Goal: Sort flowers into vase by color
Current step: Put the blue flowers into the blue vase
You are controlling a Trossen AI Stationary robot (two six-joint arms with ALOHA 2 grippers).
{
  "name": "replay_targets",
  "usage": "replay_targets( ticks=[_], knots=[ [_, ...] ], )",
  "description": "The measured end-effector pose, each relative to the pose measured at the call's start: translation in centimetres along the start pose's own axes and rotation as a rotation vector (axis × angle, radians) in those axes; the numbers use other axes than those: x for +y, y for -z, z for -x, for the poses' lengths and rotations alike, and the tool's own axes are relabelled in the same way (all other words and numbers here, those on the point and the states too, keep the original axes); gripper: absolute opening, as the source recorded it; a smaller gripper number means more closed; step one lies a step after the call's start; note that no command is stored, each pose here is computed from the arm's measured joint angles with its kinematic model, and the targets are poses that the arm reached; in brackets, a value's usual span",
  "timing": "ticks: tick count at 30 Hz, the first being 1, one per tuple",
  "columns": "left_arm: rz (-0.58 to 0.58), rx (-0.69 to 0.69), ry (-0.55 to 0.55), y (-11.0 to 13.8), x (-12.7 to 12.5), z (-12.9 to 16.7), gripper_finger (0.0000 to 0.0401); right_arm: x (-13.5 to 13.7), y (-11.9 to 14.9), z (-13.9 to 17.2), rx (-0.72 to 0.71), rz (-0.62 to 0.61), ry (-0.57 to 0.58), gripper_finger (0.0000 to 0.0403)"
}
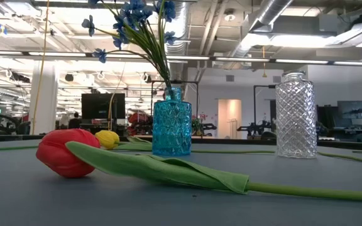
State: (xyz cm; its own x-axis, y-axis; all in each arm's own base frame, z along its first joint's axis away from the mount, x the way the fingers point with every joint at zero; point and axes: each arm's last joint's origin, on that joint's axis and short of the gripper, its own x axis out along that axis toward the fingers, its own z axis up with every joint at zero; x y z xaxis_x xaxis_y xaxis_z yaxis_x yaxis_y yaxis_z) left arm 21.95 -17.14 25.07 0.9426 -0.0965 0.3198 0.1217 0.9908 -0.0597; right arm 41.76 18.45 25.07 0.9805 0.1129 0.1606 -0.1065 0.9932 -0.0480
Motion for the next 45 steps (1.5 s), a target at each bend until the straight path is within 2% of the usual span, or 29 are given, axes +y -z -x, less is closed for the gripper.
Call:
replay_targets(
  ticks=[4, 10, 14, 18, 23, 28, 31, 35, 45],
  knots=[
    [0.003, 0.002, 0.020, 0.0, -0.1, 0.0, 0.0031, 0.4, -0.1, 0.2, 0.024, -0.023, -0.011, 0.0037],
    [-0.005, 0.020, -0.003, -0.7, -1.0, 0.9, 0.0111, 0.9, -2.2, 1.5, 0.145, -0.005, -0.018, 0.0041],
    [-0.036, 0.100, -0.043, -1.4, -1.5, 2.0, 0.0157, 1.5, -3.6, 2.9, 0.248, 0.016, 0.004, 0.0045],
    [-0.053, 0.230, 0.022, -1.4, -2.0, 3.3, 0.0181, 1.8, -4.3, 4.9, 0.310, 0.051, 0.055, 0.0041],
    [0.030, 0.383, 0.019, -0.5, -2.0, 4.4, 0.0183, 0.5, -3.5, 8.0, 0.313, 0.018, 0.122, 0.0040],
    [0.039, 0.464, 0.000, 0.8, -2.1, 4.7, 0.0181, -3.4, -1.7, 10.0, 0.258, -0.091, 0.269, 0.0040],
    [0.029, 0.477, -0.004, 1.4, -2.2, 4.6, 0.0181, -5.5, -0.8, 10.2, 0.218, -0.141, 0.333, 0.0039],
    [0.034, 0.482, -0.006, 1.8, -2.3, 4.5, 0.0181, -7.3, -0.1, 10.1, 0.203, -0.146, 0.386, 0.0039],
    [0.061, 0.487, -0.011, 1.8, -2.4, 4.6, 0.0181, -8.5, 0.7, 9.9, 0.242, -0.118, 0.417, 0.0039]
  ],
)
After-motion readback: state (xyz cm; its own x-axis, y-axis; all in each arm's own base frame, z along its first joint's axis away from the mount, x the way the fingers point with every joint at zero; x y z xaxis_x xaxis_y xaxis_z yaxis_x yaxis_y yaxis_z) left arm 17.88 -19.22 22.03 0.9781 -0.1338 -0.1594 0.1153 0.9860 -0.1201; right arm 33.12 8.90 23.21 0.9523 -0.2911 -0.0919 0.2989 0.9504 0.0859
